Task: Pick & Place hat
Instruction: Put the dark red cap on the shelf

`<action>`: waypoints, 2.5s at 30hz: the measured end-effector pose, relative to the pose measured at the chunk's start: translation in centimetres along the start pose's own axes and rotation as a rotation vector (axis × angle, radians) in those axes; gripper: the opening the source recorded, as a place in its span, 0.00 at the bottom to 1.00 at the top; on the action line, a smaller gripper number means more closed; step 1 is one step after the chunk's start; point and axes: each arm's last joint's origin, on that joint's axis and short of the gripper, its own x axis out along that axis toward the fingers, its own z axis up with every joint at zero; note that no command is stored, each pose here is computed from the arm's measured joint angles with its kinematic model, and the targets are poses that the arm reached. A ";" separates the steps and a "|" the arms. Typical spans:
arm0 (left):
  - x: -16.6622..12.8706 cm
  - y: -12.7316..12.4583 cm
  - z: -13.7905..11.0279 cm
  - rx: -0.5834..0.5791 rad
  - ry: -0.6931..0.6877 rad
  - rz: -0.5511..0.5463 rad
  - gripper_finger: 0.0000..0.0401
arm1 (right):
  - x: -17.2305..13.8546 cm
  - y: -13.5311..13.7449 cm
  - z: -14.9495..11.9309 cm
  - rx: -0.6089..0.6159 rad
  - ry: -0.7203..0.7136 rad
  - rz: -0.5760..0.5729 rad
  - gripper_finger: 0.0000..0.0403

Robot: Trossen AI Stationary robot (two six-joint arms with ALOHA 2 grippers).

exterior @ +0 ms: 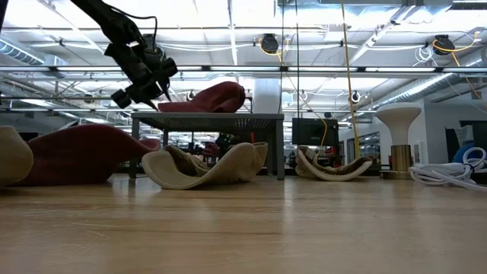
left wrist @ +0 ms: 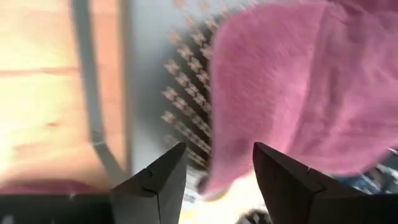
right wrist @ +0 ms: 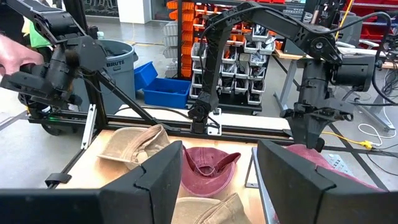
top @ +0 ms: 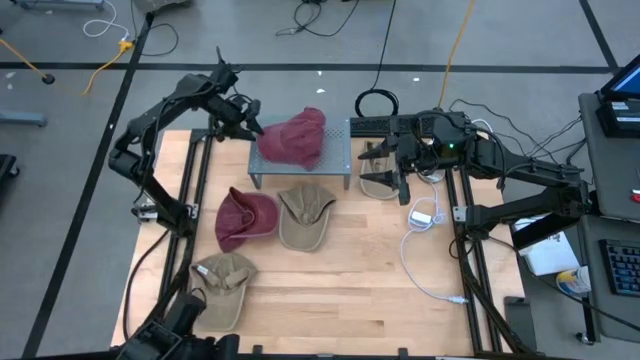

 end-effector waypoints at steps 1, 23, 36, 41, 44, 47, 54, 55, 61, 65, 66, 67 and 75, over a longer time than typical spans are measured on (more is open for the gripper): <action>-0.1 0.0 -0.1 -0.007 -0.022 0.029 0.48 | 0.0 0.0 0.0 0.000 0.000 0.000 0.50; -4.9 -6.8 -5.9 0.156 -0.542 0.152 0.30 | 0.0 0.0 0.0 0.000 0.000 0.000 0.50; -6.7 -9.4 -8.9 0.246 -0.515 0.270 0.14 | 0.0 0.0 0.0 -0.003 -0.003 0.000 0.50; -6.2 -9.1 -9.8 0.247 -0.440 0.323 0.11 | 0.0 0.0 0.0 -0.004 -0.003 0.000 0.50; -6.2 -8.9 -10.0 0.241 -0.391 0.322 0.11 | 0.0 0.0 0.0 -0.004 -0.003 0.000 0.50; -6.2 -9.0 -10.1 0.286 -0.351 0.286 0.11 | 0.0 0.0 0.0 -0.002 -0.003 -0.002 0.50; -5.7 -10.4 -10.2 0.382 -0.369 0.176 0.20 | 0.0 0.0 0.0 -0.002 -0.003 -0.006 0.50; -5.6 -10.9 -10.3 0.407 -0.381 0.150 0.23 | 0.0 0.0 0.0 -0.002 -0.003 -0.006 0.50; -2.7 -13.3 -10.3 0.451 -0.381 0.064 0.44 | -0.6 0.1 0.3 -0.005 -0.014 -0.003 0.50; -0.4 -14.0 -10.0 0.412 -0.397 0.091 0.48 | -0.9 0.3 0.4 -0.008 -0.024 0.040 0.50; 0.2 -14.2 -9.9 0.402 -0.399 0.094 0.47 | -1.1 0.4 0.4 -0.008 -0.026 0.058 0.50; 0.8 -14.5 -9.8 0.397 -0.408 0.090 0.47 | -1.1 0.5 0.5 -0.009 -0.028 0.075 0.50; 2.7 -18.2 -10.2 0.443 -0.490 0.032 0.40 | -1.6 0.7 0.7 -0.014 -0.041 0.100 0.50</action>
